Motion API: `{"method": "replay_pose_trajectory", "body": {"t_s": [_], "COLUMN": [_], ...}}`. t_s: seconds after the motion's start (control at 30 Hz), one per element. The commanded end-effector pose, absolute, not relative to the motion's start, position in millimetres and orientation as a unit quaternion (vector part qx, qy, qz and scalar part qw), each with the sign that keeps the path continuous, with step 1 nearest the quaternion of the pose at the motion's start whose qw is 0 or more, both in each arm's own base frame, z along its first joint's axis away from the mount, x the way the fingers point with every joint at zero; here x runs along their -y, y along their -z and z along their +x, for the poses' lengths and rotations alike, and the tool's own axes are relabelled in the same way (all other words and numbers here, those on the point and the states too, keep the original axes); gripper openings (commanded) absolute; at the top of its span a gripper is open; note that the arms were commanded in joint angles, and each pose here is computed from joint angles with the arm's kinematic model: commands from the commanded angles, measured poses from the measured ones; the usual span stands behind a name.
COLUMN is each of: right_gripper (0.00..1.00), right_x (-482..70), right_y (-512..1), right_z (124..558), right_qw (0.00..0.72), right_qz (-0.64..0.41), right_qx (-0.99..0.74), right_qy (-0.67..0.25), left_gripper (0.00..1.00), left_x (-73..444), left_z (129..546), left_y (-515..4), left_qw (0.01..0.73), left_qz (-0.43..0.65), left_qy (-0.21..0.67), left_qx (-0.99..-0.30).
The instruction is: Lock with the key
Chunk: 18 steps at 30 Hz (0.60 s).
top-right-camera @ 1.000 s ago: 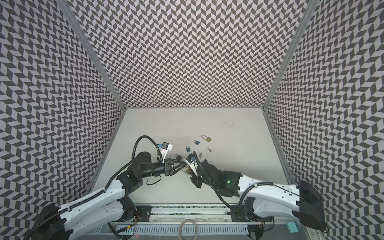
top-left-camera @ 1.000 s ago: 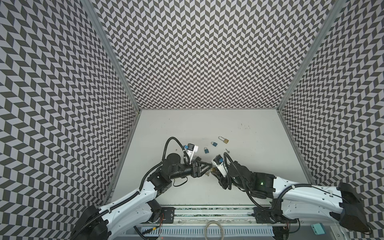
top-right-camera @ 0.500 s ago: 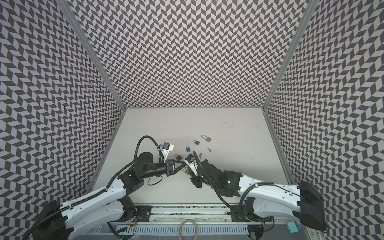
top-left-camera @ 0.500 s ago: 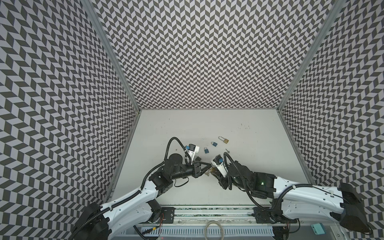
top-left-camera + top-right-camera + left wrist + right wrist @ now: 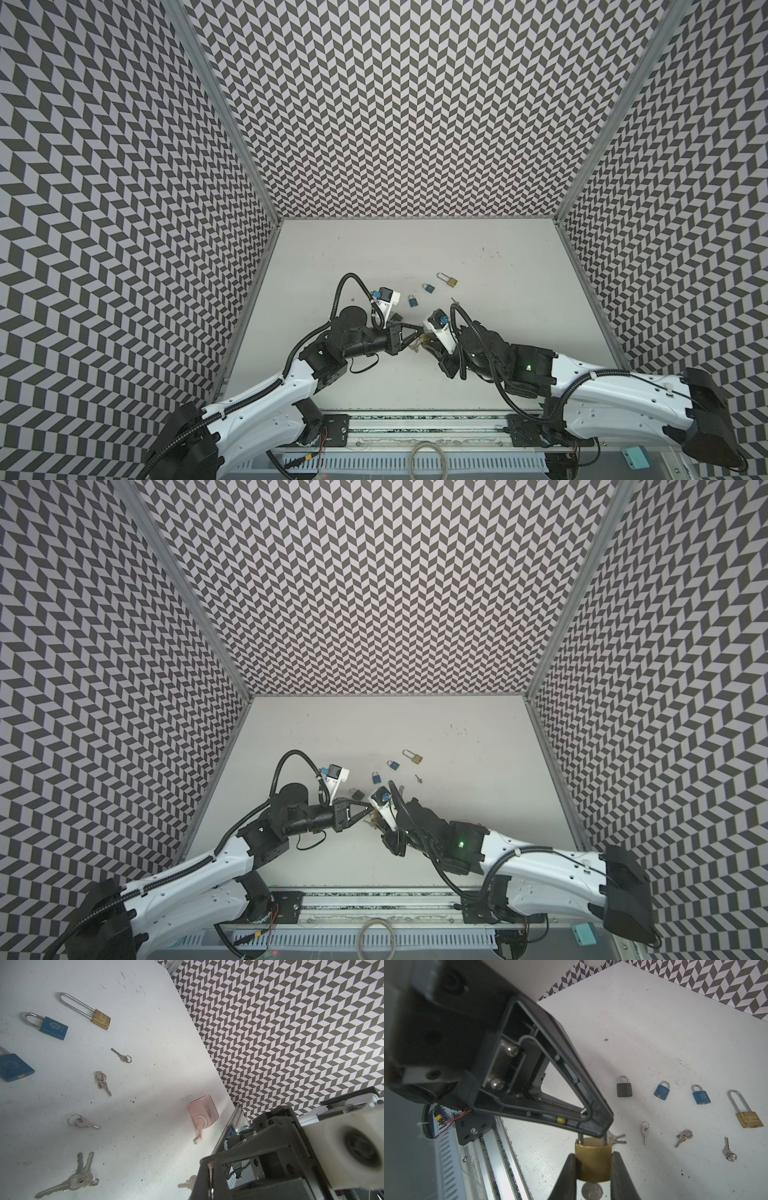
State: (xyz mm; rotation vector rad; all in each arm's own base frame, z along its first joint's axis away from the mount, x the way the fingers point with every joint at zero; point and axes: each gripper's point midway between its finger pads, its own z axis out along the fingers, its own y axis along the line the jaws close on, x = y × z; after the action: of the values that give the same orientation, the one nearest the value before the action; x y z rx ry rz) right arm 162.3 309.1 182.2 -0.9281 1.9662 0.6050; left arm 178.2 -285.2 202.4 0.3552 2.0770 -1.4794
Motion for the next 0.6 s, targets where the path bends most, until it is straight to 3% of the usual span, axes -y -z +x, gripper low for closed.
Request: {"method": "replay_pose_trajectory", "body": {"t_s": [0.0, 0.07, 0.17, 0.27, 0.37, 0.43, 0.57], "right_gripper": [0.0, 0.0, 0.04, 0.45, 0.79, 0.84, 0.81], "right_x": [-318.9, -318.8, -318.7, -317.0, -310.3, -302.6, -291.0], "right_y": [-214.8, -216.0, -225.9, -252.4, -295.0, -327.4, -385.5], "right_z": [163.9, 163.6, 163.5, 165.0, 164.8, 161.7, 158.9], "right_qw": [0.462, 0.463, 0.472, 0.498, 0.547, 0.585, 0.624], "right_qz": [-0.363, -0.363, -0.357, -0.336, -0.305, -0.28, -0.245], "right_qx": [-0.761, -0.76, -0.754, -0.738, -0.699, -0.659, -0.614], "right_qy": [-0.275, -0.276, -0.286, -0.308, -0.346, -0.38, -0.417], "left_gripper": [0.07, 0.01, 0.0, 0.0, 0.0, 0.0, 0.0], "left_x": [288.0, 286.7, 284.7, 279.0, 268.3, 258.8, 242.2], "left_z": [181.8, 182.6, 183.0, 183.5, 185.1, 184.7, 184.2], "left_y": [-219.4, -221.4, -232.5, -257.8, -292.7, -320.3, -377.0], "left_qw": [0.297, 0.301, 0.316, 0.348, 0.388, 0.416, 0.466], "left_qz": [0.133, 0.131, 0.131, 0.129, 0.124, 0.123, 0.13], "left_qy": [0.559, 0.559, 0.564, 0.577, 0.594, 0.61, 0.627], "left_qx": [-0.763, -0.762, -0.752, -0.727, -0.694, -0.663, -0.611]}}
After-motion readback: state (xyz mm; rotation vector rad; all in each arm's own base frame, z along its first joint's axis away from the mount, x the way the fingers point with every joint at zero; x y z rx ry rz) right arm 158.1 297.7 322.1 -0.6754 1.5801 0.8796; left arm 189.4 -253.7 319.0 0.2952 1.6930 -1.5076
